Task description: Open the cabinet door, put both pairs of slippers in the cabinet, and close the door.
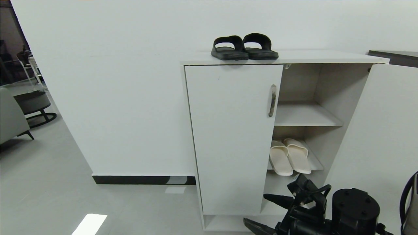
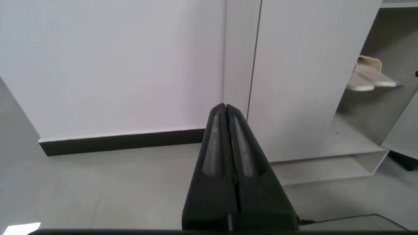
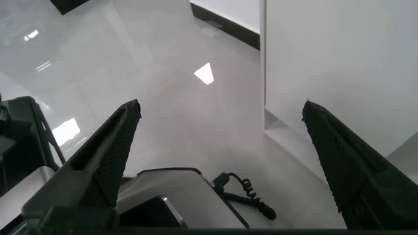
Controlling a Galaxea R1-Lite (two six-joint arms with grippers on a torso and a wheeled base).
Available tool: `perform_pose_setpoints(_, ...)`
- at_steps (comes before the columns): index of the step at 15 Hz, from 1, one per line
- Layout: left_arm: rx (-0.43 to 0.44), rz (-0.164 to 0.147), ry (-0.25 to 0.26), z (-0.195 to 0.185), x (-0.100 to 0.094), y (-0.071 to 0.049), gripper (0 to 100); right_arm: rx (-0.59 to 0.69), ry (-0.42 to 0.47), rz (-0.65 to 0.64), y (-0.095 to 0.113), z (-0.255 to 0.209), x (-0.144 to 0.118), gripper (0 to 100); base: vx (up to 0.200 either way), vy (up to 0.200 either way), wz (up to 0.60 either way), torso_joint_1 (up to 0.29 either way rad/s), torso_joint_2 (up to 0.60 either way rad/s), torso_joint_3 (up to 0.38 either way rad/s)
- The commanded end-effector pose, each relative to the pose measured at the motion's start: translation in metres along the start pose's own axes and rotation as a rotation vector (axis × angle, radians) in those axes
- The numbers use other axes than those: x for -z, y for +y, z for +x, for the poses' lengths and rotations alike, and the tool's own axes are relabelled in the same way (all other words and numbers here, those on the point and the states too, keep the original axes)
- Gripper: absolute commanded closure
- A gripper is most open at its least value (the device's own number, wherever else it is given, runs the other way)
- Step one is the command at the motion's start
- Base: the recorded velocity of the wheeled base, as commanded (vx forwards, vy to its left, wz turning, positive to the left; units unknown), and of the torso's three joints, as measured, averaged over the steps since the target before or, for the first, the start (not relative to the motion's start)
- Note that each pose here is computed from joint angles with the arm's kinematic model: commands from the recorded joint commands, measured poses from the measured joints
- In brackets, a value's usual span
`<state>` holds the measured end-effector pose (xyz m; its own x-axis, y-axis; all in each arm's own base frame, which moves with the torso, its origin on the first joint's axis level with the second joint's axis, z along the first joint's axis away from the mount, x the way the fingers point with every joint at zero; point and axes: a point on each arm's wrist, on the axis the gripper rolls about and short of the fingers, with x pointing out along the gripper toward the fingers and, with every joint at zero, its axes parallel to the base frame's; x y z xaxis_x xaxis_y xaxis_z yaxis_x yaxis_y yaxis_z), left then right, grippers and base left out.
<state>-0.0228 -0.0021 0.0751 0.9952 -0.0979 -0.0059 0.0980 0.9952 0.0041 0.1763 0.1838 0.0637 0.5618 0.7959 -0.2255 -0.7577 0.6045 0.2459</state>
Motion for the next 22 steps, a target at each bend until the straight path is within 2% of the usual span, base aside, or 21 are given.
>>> perform_pose_setpoints(1,0.000,0.000,0.002,0.0001,0.0000,0.0000,100,-0.001,0.005,0.000,0.0000,0.0002,0.0011,0,0.000,0.000,0.00,0.000,0.00,0.000)
perform_pose_setpoints(4,0.000,0.000,0.002,0.0001,0.0000,0.0000,100,-0.008,0.009,0.001,0.0001,-0.0003,0.0017,0,0.000,0.000,0.00,0.012,-0.05,-0.041)
perform_pose_setpoints(8,0.000,0.000,0.000,0.0001,-0.0002,0.0000,100,-0.008,0.009,0.001,0.0001,-0.0003,0.0017,0,0.000,0.000,0.00,0.083,-0.26,-0.266)
perform_pose_setpoints(22,0.000,0.000,0.002,0.0001,0.0000,0.0000,100,-0.006,0.010,0.001,-0.0001,-0.0001,0.0020,0,0.000,0.000,0.00,0.188,-0.49,-0.285)
